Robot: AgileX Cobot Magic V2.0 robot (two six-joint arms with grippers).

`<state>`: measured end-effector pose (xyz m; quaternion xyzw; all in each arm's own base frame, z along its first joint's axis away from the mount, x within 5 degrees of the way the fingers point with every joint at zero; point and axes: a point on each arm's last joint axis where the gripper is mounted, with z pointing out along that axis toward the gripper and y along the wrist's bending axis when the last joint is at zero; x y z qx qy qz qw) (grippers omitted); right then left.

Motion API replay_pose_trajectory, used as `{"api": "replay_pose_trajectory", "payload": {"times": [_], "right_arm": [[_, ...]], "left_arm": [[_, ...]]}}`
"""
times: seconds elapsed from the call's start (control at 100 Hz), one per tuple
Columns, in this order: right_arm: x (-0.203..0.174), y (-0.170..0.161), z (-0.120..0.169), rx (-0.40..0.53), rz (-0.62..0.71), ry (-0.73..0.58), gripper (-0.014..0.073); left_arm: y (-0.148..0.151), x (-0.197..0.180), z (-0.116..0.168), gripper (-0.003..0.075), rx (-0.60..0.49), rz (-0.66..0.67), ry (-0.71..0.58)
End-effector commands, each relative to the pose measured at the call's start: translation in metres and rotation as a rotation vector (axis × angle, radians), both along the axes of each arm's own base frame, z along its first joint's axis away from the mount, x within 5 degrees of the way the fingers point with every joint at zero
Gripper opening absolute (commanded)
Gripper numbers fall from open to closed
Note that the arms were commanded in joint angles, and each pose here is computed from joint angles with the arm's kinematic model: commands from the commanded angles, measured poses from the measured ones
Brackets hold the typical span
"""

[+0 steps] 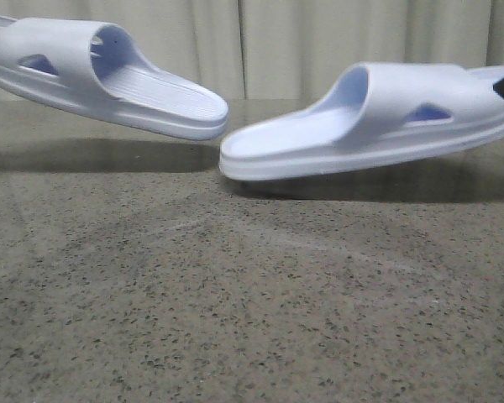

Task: Insert blue slippers together front up
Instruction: 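Close both grippers on the slipper heels and lift them, then raise both slippers and bring them together above the table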

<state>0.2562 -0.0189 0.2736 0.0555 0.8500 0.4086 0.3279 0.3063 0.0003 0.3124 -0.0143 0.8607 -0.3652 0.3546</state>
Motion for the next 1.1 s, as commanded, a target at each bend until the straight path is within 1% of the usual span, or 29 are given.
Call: {"api": "replay_pose_trajectory", "payload": {"times": [0.0, 0.11, 0.2, 0.45, 0.56, 0.7, 0.78, 0.85, 1.09], "right_arm": [[0.000, -0.002, 0.035, 0.109, -0.003, -0.159, -0.0102], [-0.003, -0.007, 0.048, 0.133, -0.030, -0.212, -0.0102], [-0.005, -0.006, 0.053, 0.140, -0.007, -0.228, -0.0102], [-0.001, 0.006, 0.055, 0.149, 0.028, -0.268, -0.0102], [0.002, 0.010, 0.054, 0.150, 0.032, -0.277, -0.0102], [0.010, 0.015, 0.050, 0.170, 0.051, -0.272, -0.0102], [0.015, 0.019, 0.045, 0.185, 0.065, -0.263, -0.0102], [0.017, 0.023, 0.043, 0.188, 0.083, -0.263, -0.0102], [0.028, 0.041, 0.034, 0.225, 0.118, -0.267, -0.0102]], "left_arm": [[0.003, -0.010, 0.029, 0.0015, -0.046, 0.004, -0.083], [0.008, -0.016, 0.034, 0.0015, -0.049, 0.006, -0.092], [0.007, -0.017, 0.035, 0.0015, -0.065, -0.010, -0.088], [-0.003, -0.022, 0.042, 0.0015, -0.214, -0.089, -0.088], [-0.008, -0.024, 0.047, 0.0015, -0.269, -0.125, -0.093], [-0.017, -0.027, 0.049, 0.0015, -0.303, -0.181, -0.088], [-0.025, -0.029, 0.053, 0.0015, -0.350, -0.227, -0.091], [-0.030, -0.029, 0.055, 0.0015, -0.374, -0.243, -0.097], [-0.054, -0.032, 0.060, 0.0015, -0.432, -0.316, -0.098]]}}
